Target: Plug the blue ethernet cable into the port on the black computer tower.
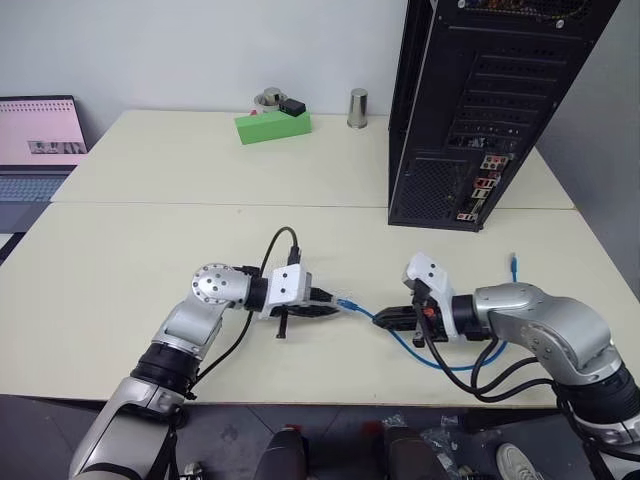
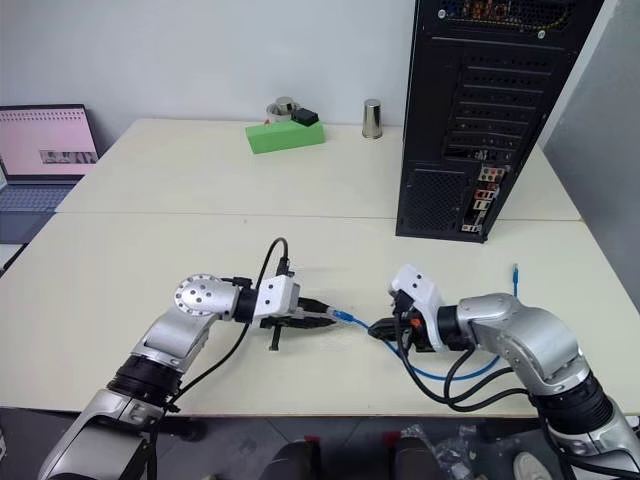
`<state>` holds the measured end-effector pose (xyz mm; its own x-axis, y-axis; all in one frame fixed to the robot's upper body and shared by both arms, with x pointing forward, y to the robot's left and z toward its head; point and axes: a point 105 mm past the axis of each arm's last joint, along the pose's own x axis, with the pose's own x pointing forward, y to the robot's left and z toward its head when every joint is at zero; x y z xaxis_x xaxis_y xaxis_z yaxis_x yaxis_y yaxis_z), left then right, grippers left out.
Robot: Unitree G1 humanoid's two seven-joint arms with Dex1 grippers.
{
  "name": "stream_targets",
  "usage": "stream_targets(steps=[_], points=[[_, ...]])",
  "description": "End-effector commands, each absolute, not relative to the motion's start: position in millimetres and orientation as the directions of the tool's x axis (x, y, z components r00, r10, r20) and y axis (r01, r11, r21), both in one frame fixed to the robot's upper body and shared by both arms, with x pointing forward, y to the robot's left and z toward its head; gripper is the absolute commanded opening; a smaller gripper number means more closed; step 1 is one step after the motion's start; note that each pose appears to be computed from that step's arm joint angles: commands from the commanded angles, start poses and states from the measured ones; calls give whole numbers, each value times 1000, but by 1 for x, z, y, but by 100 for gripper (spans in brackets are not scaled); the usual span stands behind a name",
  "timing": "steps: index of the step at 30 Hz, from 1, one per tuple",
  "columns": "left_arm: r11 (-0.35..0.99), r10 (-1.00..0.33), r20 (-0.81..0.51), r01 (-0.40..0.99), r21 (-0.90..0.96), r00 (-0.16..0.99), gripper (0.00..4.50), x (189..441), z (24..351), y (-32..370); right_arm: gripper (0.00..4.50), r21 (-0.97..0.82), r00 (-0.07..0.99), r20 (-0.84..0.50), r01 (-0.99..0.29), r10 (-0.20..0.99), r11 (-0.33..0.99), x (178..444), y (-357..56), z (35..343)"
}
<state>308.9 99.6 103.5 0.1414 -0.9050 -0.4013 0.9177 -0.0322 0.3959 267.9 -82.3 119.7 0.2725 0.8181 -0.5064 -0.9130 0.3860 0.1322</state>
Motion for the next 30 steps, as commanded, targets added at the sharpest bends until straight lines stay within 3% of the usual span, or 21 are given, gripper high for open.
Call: stream_targets(steps=[1,3,23,30], points=[[-35,-920,-367,903,428,138,174,305,112,102,0,113,265,-501,-924,824,366,268,-84,126],[-38,-924,-357,898,439,135,215,305,115,99,0,127,256,-505,-922,824,365,267,-85,124],[-79,-939,-330,873,481,97,215,300,125,81,0,156,226,-513,-924,828,349,266,-84,120],[-94,-931,-352,868,487,97,84,301,122,83,0,150,230,-510,-925,829,349,267,-84,121]])
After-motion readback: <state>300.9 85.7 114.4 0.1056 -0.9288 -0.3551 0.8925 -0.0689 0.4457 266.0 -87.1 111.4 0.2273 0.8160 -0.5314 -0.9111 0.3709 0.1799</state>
